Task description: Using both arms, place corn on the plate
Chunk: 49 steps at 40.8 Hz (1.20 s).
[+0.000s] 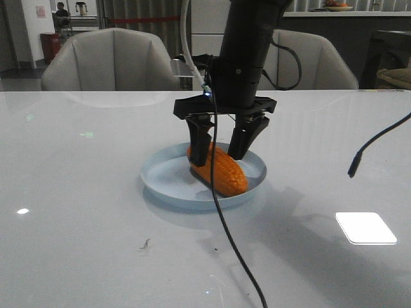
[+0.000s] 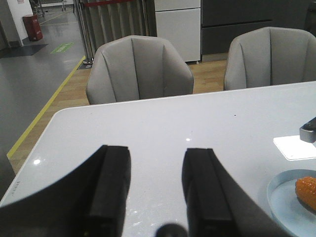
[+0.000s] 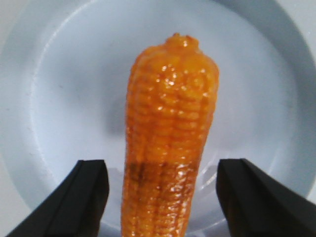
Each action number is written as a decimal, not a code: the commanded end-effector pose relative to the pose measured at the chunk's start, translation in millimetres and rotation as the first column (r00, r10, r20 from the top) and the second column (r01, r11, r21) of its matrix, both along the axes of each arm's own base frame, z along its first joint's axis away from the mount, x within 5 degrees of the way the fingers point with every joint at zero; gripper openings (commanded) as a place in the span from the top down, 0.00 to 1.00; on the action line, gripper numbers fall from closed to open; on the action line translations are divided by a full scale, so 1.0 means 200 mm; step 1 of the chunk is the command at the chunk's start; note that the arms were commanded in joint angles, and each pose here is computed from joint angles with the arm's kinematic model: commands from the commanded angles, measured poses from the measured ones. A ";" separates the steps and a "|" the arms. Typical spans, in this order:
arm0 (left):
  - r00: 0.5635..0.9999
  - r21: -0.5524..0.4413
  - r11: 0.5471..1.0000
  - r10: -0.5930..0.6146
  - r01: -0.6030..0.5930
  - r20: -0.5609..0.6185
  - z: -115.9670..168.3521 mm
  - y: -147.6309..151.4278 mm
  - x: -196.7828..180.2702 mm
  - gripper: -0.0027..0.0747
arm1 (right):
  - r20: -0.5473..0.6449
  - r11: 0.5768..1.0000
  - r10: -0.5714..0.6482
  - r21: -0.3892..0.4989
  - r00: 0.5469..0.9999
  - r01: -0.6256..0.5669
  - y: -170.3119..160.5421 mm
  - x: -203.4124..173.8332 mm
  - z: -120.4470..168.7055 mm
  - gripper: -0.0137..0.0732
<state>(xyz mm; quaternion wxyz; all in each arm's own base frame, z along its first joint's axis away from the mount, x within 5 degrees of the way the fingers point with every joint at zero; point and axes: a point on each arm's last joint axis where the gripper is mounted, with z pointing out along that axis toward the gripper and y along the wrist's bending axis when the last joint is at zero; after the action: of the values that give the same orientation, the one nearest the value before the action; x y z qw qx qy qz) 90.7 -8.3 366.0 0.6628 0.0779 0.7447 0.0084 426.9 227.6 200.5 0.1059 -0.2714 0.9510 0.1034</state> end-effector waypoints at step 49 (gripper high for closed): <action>1.000 -0.017 1.000 -0.002 0.002 -0.003 0.03 -0.01 0.09 0.54 | 0.783 0.955 -0.294 0.219 0.548 0.200 -0.90 -1.18 1.67 0.14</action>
<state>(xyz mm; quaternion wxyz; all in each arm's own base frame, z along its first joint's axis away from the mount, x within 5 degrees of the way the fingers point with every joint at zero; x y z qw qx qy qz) 105.3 -9.7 353.3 0.6133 0.0820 0.7856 0.0063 222.8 66.8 525.8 0.4863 -0.1833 0.8542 0.0167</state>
